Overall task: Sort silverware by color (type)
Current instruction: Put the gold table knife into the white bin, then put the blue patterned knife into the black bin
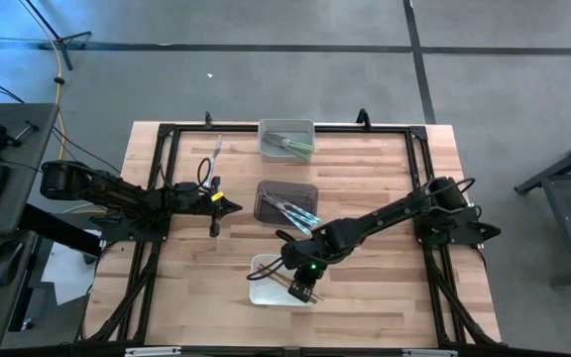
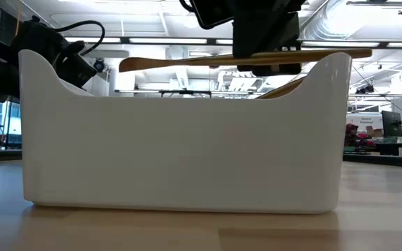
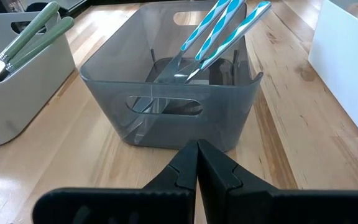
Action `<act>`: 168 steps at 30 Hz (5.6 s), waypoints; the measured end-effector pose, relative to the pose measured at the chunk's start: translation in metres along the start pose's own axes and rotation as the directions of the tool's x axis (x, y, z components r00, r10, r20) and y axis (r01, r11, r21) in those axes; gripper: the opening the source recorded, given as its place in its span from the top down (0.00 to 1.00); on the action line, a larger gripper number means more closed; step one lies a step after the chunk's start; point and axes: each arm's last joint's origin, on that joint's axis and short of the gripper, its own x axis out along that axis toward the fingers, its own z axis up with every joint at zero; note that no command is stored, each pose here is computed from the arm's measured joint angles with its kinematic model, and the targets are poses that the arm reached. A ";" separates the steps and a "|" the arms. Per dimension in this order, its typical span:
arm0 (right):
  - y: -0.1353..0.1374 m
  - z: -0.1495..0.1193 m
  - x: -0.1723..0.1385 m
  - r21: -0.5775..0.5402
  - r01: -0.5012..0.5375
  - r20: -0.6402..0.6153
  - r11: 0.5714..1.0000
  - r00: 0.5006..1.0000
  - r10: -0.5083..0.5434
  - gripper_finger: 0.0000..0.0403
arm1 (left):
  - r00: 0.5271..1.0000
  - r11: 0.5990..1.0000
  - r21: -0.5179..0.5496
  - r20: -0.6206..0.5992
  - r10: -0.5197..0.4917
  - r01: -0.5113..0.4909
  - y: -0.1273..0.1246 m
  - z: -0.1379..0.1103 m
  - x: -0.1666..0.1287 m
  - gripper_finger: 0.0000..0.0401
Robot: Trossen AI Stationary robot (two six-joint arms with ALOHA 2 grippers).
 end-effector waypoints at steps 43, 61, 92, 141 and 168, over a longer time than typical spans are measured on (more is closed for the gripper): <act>-0.060 -0.081 -0.075 -0.542 0.294 0.501 0.787 0.865 0.022 1.00 | 0.895 0.904 -0.070 -0.195 0.402 -0.421 0.013 0.003 0.008 0.84; -0.074 -0.102 -0.104 -0.553 0.410 0.614 0.726 0.789 0.022 1.00 | 0.505 0.725 -0.128 -0.797 0.331 -0.677 0.068 0.058 -0.005 0.68; -0.075 -0.102 -0.103 -0.566 0.440 0.620 0.697 0.785 0.008 1.00 | 0.447 0.741 -0.234 -0.889 0.099 -0.629 0.128 0.008 0.001 0.81; -0.139 0.018 -0.062 -0.379 0.374 0.897 0.847 0.375 0.235 0.54 | 0.813 0.957 -0.220 0.582 -0.027 0.189 0.015 0.118 0.029 0.94; -0.126 0.040 -0.069 -0.400 0.395 0.905 0.827 0.315 0.287 0.61 | 0.748 0.963 -0.129 0.657 -0.097 0.239 -0.001 0.119 0.080 0.94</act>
